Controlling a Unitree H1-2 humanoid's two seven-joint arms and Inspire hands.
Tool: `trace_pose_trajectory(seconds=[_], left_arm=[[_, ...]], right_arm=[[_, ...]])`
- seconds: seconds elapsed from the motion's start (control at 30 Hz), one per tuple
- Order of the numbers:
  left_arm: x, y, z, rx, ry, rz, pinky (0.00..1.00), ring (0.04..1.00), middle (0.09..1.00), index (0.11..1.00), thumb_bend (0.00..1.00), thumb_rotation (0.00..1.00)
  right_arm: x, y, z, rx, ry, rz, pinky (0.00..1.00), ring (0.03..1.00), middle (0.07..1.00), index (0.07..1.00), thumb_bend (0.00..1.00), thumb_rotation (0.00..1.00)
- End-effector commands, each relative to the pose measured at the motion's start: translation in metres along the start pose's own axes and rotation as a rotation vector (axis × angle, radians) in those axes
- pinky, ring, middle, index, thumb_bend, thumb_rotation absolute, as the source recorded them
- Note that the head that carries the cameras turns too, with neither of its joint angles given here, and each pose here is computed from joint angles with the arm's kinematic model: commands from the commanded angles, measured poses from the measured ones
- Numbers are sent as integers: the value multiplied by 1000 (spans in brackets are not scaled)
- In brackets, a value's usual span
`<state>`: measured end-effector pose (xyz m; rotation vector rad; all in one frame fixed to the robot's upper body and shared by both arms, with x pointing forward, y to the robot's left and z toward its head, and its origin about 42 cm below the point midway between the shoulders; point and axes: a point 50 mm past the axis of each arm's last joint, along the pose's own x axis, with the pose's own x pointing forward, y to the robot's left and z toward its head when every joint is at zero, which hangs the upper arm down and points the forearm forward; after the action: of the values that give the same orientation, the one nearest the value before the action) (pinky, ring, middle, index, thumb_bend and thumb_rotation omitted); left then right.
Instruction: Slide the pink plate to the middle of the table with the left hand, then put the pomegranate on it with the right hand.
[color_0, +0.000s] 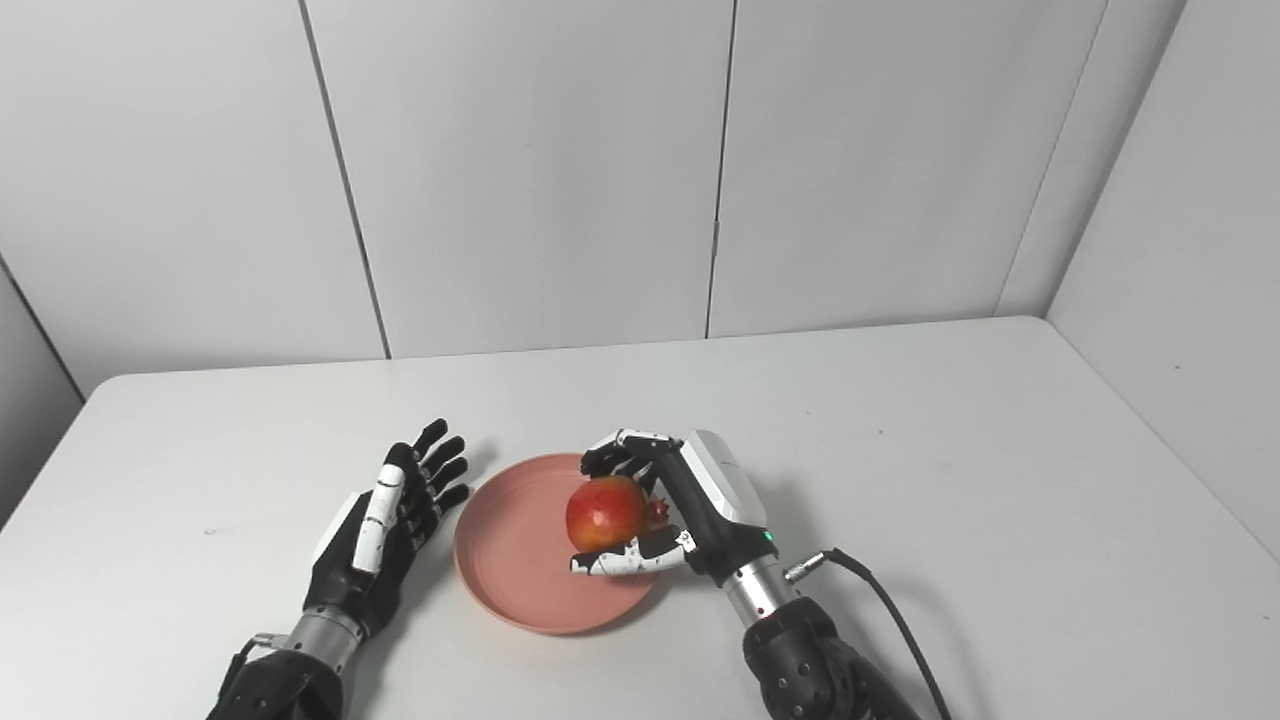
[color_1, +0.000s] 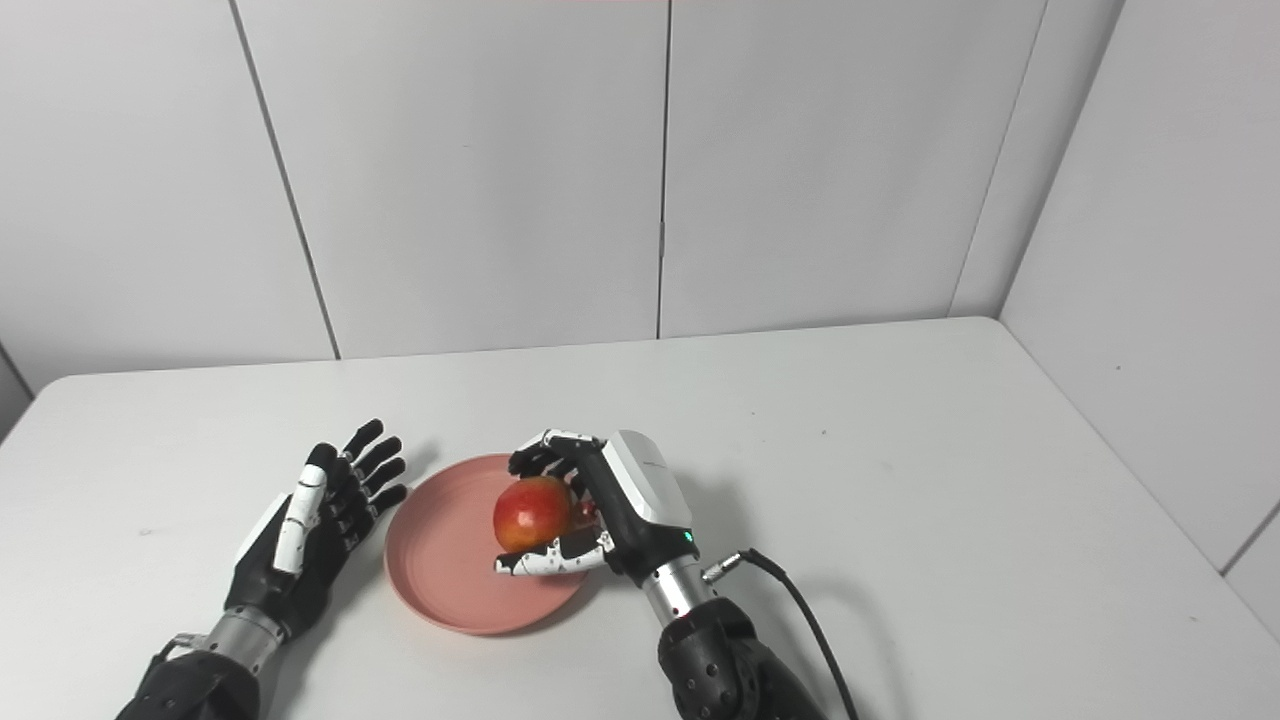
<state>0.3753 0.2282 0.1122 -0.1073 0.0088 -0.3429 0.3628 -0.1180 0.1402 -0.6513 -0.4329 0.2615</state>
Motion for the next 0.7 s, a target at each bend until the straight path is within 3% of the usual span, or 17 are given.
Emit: trace_pose_trajectory(seconds=[0.0, 0.5, 0.53, 0.6, 0.67], left_arm=[[5, -1, 14, 24, -45, -11, 925, 955, 951, 944, 676, 998], [5, -1, 15, 26, -43, -11, 925, 955, 951, 941, 675, 984], [5, -1, 15, 27, -42, -10, 924, 954, 950, 941, 677, 988], [5, -1, 15, 30, -43, -10, 922, 950, 949, 942, 676, 992], [5, -1, 16, 31, -43, -11, 922, 950, 949, 942, 677, 994]], right_arm=[[15, -10, 16, -10, -115, -55, 403, 406, 483, 543, 510, 0], [17, -5, 9, -134, -168, -33, 536, 442, 511, 502, 515, 0], [17, -5, 9, -142, -169, -27, 590, 601, 639, 499, 509, 87], [17, -5, 9, -156, -165, -11, 659, 706, 724, 498, 505, 129], [17, -6, 10, -166, -158, 11, 696, 748, 758, 499, 504, 138]])
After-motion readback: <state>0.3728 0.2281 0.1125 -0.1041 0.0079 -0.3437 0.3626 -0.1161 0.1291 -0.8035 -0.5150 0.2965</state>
